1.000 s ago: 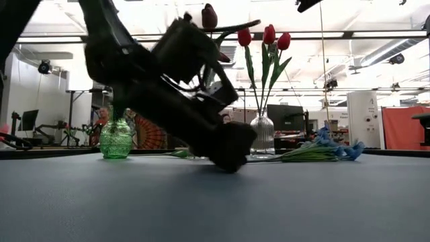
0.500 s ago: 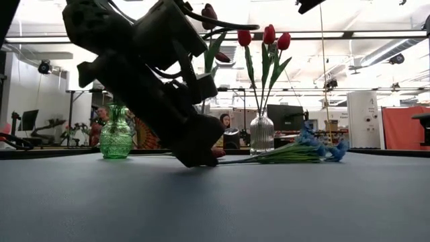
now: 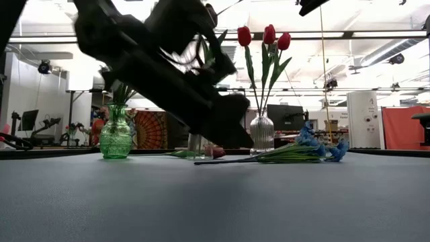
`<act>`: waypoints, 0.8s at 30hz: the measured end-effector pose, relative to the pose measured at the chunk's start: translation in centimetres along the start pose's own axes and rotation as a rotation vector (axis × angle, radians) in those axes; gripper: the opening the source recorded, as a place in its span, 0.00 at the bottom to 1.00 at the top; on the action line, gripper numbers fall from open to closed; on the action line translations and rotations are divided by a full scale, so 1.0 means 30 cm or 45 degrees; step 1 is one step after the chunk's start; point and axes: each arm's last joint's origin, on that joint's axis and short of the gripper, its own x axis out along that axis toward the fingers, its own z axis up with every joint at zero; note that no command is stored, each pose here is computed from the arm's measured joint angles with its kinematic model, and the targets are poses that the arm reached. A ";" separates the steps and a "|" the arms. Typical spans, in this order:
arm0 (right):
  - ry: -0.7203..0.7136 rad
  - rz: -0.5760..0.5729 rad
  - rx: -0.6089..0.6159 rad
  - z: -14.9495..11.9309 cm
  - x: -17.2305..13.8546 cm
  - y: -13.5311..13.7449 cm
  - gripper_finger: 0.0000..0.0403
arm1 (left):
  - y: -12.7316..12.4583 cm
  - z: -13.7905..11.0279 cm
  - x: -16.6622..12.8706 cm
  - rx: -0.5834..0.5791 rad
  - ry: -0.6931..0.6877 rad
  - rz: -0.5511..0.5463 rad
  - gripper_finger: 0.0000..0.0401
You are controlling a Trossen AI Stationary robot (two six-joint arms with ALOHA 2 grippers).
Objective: Sort flowers into vase by color
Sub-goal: Put the blue flowers into the green vase
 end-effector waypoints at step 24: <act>0.056 -0.010 -0.044 -0.038 0.036 0.021 0.61 | 0.051 -0.061 0.118 -0.009 0.015 0.024 0.03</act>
